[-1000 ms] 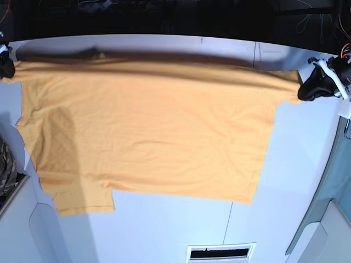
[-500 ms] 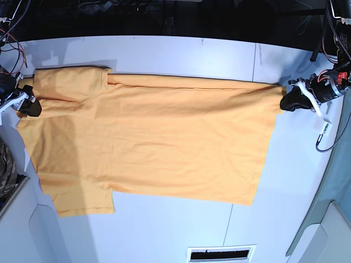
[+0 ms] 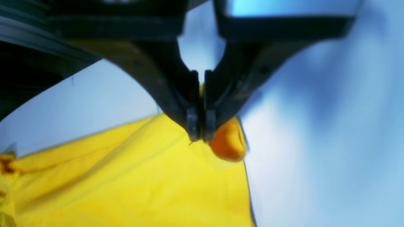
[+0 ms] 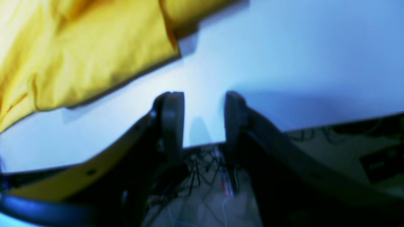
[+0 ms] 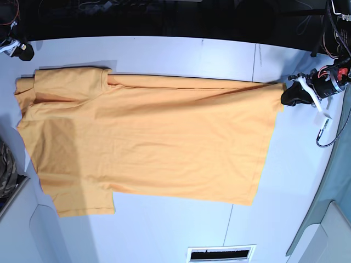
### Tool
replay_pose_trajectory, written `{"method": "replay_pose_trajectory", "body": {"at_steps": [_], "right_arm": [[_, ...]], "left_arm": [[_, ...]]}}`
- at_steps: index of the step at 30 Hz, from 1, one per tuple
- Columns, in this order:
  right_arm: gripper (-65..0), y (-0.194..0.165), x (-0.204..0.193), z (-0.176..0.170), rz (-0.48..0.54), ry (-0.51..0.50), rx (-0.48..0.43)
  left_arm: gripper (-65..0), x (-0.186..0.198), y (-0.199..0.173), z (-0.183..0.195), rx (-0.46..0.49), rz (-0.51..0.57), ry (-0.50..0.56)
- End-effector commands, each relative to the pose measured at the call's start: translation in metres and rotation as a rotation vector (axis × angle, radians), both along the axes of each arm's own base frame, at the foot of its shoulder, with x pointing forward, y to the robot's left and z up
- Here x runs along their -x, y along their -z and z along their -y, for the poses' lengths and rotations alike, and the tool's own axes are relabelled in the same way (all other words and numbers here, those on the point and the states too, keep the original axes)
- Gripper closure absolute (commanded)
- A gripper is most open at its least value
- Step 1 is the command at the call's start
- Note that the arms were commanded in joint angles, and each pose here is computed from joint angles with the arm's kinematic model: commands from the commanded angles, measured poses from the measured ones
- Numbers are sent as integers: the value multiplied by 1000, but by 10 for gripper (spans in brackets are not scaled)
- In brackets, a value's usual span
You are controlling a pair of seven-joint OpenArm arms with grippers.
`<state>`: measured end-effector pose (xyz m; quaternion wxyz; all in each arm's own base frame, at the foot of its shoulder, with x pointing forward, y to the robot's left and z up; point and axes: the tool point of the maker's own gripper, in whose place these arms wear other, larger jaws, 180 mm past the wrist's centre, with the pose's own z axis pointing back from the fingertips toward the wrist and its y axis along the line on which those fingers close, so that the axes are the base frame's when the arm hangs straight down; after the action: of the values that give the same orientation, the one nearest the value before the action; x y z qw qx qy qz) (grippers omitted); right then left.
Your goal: Layout the t-shirt on the table in an organized manner, then fold the t-shirt properly
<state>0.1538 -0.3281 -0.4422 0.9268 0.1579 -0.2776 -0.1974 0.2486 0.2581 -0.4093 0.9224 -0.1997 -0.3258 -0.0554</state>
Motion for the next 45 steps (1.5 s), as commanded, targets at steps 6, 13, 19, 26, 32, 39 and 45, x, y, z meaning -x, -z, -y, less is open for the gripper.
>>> {"method": "replay_pose_trajectory", "body": {"at_steps": [6,13,19,26,32,39,45], "right_arm": [[-274,-3,-18,11,62,-13,105],[-274,13,-43,-29,54,-152,127],[-265,18,-49,-42,44,-190,124],[0,17,-50,-42,47,-188,122],[0,17,-46,-49,22,-198,78],[0,-3,-33,-51,44,-212,65],[0,-43,-14,-37,79,-211,117]], "left_arm": [[0,-8,-12,-5,-7,41,5],[0,-8,-12,-5,-8,40,5],[0,-7,-12,-5,-8,40,5],[0,-7,-11,-5,-8,38,5],[0,-6,-11,-5,-9,33,7],[0,-1,-9,-5,-4,-1,20],[0,5,-22,-3,60,-40,51]]}}
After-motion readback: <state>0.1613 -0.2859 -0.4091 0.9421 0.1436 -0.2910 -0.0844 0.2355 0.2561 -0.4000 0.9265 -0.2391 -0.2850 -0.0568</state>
